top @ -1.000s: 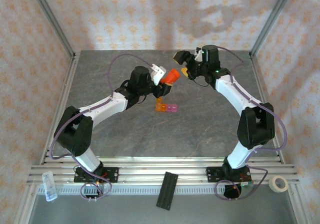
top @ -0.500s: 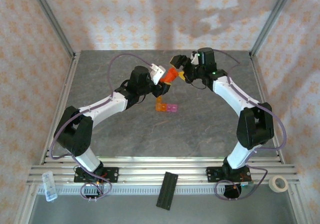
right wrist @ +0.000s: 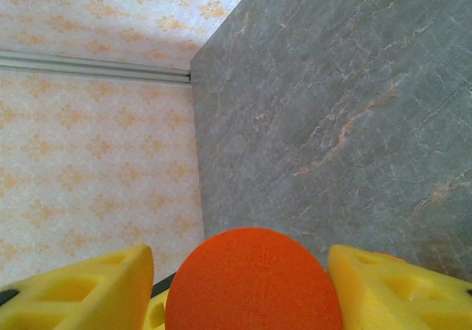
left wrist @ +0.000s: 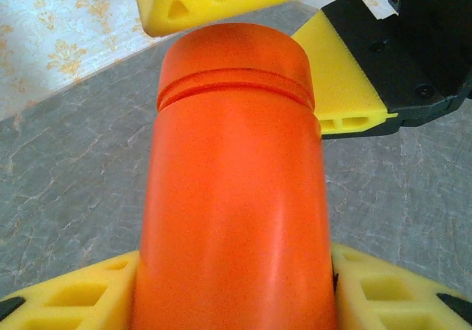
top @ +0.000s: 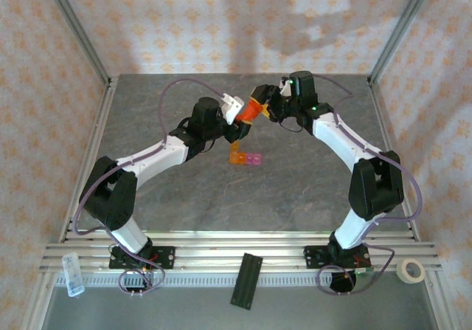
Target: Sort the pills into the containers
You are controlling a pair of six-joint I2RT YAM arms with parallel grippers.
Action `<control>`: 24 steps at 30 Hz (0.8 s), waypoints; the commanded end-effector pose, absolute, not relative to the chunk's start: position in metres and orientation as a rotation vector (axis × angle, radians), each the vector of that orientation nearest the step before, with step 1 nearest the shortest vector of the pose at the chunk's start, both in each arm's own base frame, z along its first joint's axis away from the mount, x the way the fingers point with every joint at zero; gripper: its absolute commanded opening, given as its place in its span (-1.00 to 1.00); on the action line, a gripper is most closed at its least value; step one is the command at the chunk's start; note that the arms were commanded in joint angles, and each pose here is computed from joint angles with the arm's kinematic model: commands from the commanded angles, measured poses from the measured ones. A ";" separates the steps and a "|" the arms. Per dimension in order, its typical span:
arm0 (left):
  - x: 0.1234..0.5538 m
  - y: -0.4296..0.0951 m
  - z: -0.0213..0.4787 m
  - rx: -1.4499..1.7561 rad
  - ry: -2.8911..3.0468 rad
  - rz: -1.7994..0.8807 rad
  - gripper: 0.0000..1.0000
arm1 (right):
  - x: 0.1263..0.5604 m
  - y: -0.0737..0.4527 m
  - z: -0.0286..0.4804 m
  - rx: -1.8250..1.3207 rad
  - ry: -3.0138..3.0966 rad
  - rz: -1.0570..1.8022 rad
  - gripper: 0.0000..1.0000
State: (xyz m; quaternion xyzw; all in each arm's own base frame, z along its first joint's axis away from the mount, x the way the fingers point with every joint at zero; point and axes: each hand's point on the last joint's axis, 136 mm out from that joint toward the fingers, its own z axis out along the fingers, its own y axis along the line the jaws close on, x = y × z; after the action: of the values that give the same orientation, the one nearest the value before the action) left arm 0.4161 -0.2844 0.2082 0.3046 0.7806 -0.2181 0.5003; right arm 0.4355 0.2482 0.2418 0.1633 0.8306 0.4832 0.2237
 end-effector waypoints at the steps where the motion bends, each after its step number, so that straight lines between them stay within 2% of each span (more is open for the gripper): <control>1: 0.417 -0.288 0.238 0.735 1.802 -0.511 -1.00 | 0.433 0.258 0.241 0.417 2.291 1.365 0.24; 5: 0.418 -0.289 0.240 0.734 1.796 -0.511 -1.00 | 0.434 0.259 0.240 0.419 2.293 1.364 0.29; 8: 0.418 -0.288 0.240 0.732 1.794 -0.510 -1.00 | 0.434 0.259 0.237 0.425 2.301 1.360 0.48; 11: 0.417 -0.288 0.240 0.732 1.795 -0.512 -1.00 | 0.434 0.258 0.234 0.430 2.305 1.356 0.49; 16: 0.417 -0.288 0.241 0.732 1.792 -0.508 -1.00 | 0.435 0.259 0.232 0.434 2.310 1.361 0.36; 24: 0.418 -0.288 0.242 0.716 1.791 -0.515 -1.00 | 0.435 0.262 0.234 0.413 2.301 1.383 -0.16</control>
State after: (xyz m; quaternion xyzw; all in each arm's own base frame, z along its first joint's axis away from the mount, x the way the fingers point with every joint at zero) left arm 0.4178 -0.2825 0.2077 0.3009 0.7828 -0.2124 0.5016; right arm 0.4348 0.2554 0.2312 0.1646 0.8334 0.4852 0.2071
